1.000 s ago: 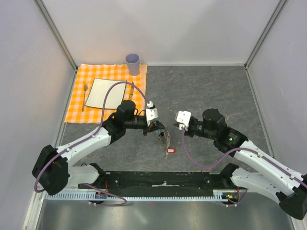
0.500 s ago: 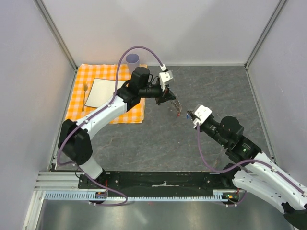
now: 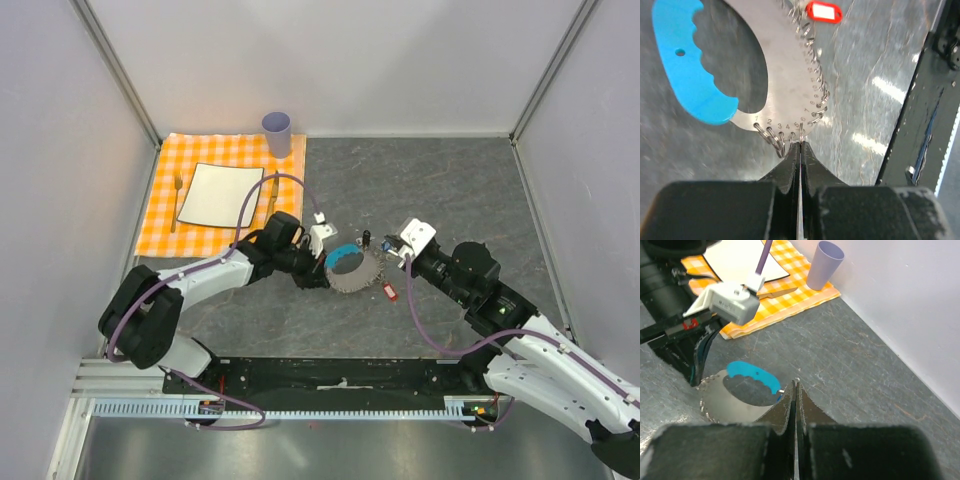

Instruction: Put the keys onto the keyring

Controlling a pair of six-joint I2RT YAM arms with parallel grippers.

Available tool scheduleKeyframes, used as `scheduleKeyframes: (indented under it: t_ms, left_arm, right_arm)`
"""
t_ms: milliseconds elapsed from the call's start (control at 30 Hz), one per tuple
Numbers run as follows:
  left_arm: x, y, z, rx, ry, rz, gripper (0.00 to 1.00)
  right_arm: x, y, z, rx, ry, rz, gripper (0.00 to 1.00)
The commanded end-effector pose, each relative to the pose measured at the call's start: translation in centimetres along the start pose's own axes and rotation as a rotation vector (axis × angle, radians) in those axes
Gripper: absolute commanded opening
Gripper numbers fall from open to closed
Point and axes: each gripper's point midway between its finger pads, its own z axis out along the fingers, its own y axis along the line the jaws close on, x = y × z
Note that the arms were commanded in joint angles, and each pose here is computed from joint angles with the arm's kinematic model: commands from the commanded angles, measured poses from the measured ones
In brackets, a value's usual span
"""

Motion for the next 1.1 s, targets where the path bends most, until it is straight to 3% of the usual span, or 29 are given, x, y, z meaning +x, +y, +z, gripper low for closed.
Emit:
scheduleKeyframes:
  t_ms: [0,100,233,367,500,667,1067]
  left_arm:
    - [2.2,-0.7,-0.7,-0.04,0.039,-0.142,0.02]
    - [4.6,0.5,-0.9,-0.123,0.154,-0.208,0.02]
    - [4.2,1.7,-0.5,-0.168,0.23,-0.208,0.02]
    - [6.2,2.8,0.8,-0.205,0.384,-0.262,0.02]
    - [7.2,3.6,1.6,-0.23,0.446,-0.228,0.02]
    - [6.2,3.7,2.1,-0.226,0.434,-0.201,0.03]
    - [4.4,2.1,0.9,-0.232,0.222,-0.198,0.24]
  right_arm:
    - [-0.7,0.6,0.1,-0.023,-0.035,0.029,0.0]
    - [-0.5,0.7,0.3,-0.032,-0.03,0.037,0.0]
    - [-0.6,1.0,0.3,-0.041,-0.031,0.044,0.0]
    - [-0.7,0.7,0.1,-0.031,-0.037,0.044,0.0]
    - [-0.6,0.9,0.1,-0.037,-0.034,0.05,0.0]
    - [-0.2,1.2,0.4,-0.047,-0.02,0.053,0.0]
    - [0.1,1.2,0.7,-0.049,-0.009,0.054,0.0]
